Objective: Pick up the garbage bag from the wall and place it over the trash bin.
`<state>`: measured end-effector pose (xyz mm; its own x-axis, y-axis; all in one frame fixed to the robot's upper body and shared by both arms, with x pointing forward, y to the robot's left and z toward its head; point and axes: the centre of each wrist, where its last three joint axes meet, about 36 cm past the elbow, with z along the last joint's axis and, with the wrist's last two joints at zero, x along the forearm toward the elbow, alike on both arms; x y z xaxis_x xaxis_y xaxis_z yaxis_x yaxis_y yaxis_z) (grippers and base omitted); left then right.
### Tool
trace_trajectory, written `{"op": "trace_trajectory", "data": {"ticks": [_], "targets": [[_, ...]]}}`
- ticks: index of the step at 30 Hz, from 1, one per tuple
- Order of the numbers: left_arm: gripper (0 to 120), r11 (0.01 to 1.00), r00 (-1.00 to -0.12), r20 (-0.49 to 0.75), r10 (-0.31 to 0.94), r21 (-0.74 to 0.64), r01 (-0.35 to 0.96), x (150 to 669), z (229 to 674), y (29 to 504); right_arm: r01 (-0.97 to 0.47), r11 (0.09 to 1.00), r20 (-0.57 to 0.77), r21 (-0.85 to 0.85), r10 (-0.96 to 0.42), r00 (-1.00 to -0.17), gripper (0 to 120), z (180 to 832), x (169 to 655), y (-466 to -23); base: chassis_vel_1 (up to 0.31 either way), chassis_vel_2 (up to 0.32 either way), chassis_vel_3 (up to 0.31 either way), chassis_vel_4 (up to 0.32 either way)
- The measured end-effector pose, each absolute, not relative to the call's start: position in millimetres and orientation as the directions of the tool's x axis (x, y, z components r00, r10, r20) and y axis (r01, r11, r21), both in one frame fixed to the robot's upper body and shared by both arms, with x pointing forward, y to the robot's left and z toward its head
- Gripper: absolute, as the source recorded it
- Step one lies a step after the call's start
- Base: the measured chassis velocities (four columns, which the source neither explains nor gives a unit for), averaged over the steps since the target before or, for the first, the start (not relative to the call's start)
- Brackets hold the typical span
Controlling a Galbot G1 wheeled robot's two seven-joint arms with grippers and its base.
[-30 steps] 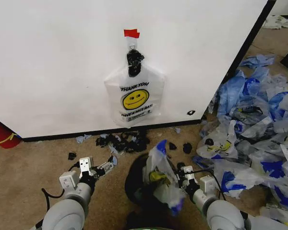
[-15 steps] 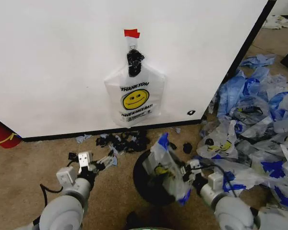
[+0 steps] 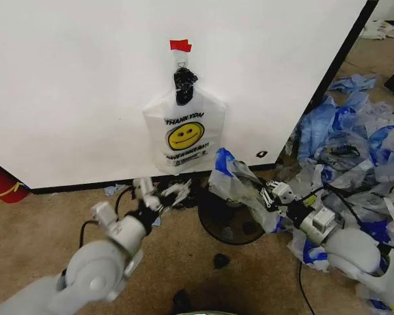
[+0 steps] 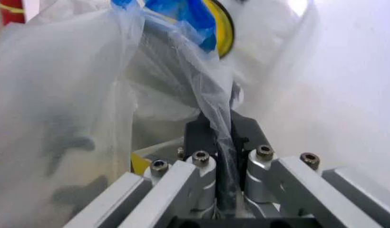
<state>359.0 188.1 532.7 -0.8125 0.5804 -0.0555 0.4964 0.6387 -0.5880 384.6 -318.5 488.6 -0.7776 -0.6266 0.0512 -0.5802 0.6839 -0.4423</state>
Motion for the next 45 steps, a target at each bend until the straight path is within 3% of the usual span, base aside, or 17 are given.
{"op": "trace_trajectory", "data": {"ticks": [10,28,45], "targets": [[100,0.617,-0.757,-0.021,0.654,-0.565,0.549,376.3,526.5,154.3,-0.588,0.67,0.049,-0.454,-0.64,-0.767,1,494.3,384.0,-316.4,0.0,0.0,0.0,0.0],[96,0.65,-0.779,0.022,0.626,-0.566,0.507,393.2,526.0,143.1,-0.58,0.683,0.038,-0.445,-0.633,-0.774,1,487.3,379.6,-314.6,0.0,0.0,0.0,0.0],[32,0.658,-0.782,0.044,0.622,-0.569,0.492,387.9,527.4,148.8,-0.574,0.693,0.033,-0.435,-0.625,-0.78,1,480.9,380.7,-316.2,0.0,0.0,0.0,0.0]]}}
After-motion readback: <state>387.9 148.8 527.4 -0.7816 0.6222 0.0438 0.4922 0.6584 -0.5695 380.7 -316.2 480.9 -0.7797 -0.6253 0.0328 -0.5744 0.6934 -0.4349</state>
